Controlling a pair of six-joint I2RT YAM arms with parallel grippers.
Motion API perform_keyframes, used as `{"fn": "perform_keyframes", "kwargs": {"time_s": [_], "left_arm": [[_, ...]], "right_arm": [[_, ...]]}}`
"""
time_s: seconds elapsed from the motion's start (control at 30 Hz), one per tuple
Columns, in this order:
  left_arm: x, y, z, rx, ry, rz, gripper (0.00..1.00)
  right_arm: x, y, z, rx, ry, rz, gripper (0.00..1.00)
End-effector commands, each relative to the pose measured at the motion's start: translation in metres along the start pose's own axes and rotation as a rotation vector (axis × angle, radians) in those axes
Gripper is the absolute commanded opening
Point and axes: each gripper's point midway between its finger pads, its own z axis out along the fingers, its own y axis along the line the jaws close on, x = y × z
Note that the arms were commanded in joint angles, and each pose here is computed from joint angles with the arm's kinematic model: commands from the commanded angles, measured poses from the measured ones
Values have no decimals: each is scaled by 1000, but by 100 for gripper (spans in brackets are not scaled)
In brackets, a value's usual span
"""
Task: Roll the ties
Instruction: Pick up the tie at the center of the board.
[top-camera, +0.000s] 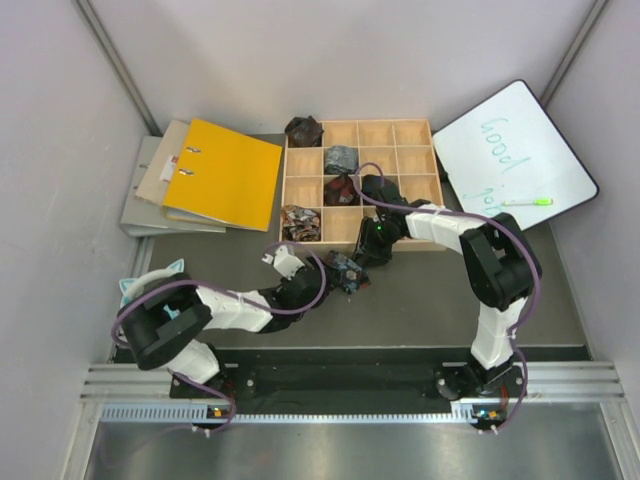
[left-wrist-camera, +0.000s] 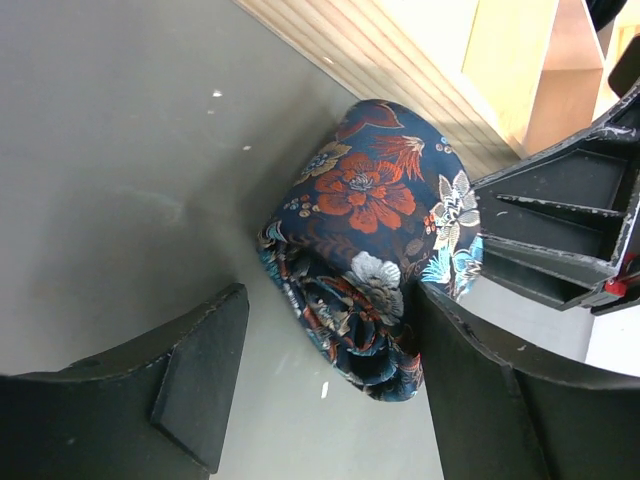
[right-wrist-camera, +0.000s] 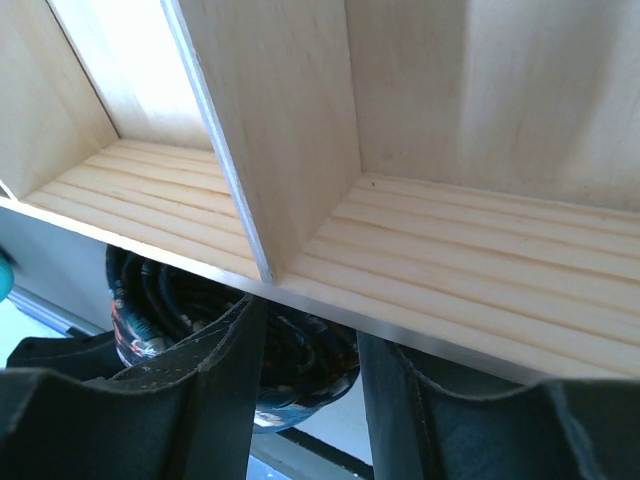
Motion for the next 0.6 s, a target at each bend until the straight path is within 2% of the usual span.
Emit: {"fn": "perform_keyframes", "kwargs": {"time_s": [0.0,0.3,0.37,0.53,0.57], "left_arm": [[14,7,10,-32,44,24,68],[27,26,27,-91,58,75,56],[28,26,29,-92,61,80,48],[27,16,30,-86,68,133,35],[26,16,29,-90,70,149,29]], "right_arm": [[-6,-1,17,-27,-12,-13,42],[2,-6,27,-37,23,-2,41],[3,-7,27,-40,26,-1,41],[6,-9,31,-42,38,2,41],[7,-9,31,-45,39,3,41]]}}
